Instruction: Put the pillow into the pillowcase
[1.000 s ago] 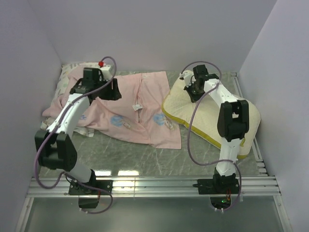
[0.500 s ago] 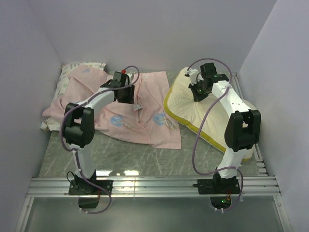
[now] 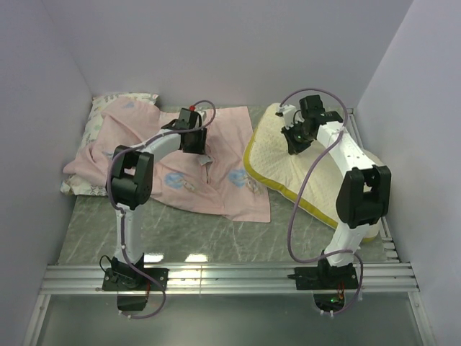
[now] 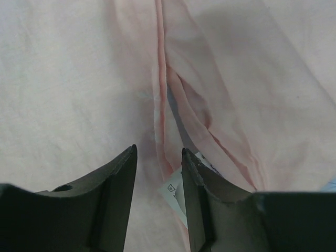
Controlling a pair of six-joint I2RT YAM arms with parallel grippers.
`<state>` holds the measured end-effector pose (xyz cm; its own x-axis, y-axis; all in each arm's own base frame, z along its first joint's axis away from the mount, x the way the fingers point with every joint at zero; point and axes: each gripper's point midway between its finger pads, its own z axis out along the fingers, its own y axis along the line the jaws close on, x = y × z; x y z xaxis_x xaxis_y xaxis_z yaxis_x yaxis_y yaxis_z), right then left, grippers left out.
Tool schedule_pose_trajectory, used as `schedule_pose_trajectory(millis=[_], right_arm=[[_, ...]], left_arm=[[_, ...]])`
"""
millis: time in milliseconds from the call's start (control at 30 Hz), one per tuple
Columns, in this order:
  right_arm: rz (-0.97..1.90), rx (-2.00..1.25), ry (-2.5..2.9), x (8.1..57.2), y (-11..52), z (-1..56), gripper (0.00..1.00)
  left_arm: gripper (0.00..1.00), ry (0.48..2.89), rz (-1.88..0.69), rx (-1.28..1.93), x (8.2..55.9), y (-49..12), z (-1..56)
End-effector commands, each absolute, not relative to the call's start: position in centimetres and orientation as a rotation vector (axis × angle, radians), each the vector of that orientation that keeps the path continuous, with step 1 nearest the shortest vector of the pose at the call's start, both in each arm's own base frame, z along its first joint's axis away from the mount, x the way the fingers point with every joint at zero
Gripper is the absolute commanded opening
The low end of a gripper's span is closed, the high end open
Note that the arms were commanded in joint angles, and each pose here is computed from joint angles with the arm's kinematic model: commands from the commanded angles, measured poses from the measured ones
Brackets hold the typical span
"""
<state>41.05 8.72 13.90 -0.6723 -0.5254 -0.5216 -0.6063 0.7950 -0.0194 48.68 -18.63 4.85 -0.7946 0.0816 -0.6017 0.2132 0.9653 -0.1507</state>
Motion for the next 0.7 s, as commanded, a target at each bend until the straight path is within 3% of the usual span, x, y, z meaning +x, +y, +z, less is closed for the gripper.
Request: schedule_pose_trajectory(millis=[0,267,533,667], right_arm=[[0.236,-0.801,2.351,40.8,9.2,18.7,0.0],[0.346,-0.862,2.339,39.4,12.1,18.7,0.0],[0.405,-0.985,2.367,38.2,18.1,13.9,0.0],[0.438,-1.089,2.445,35.4,20.2,9.3,0.0]], left_arm=[[0.45,2.444,-0.247,0.163,50.2,-18.7,6.0],[0.34,2.498,-0.275,0.243,48.4,-19.8,4.3],[0.01,2.57,-0.332,0.292,45.5,-20.1,3.4],[0.0,2.576,-0.416,0.329,43.2,-20.5,5.0]])
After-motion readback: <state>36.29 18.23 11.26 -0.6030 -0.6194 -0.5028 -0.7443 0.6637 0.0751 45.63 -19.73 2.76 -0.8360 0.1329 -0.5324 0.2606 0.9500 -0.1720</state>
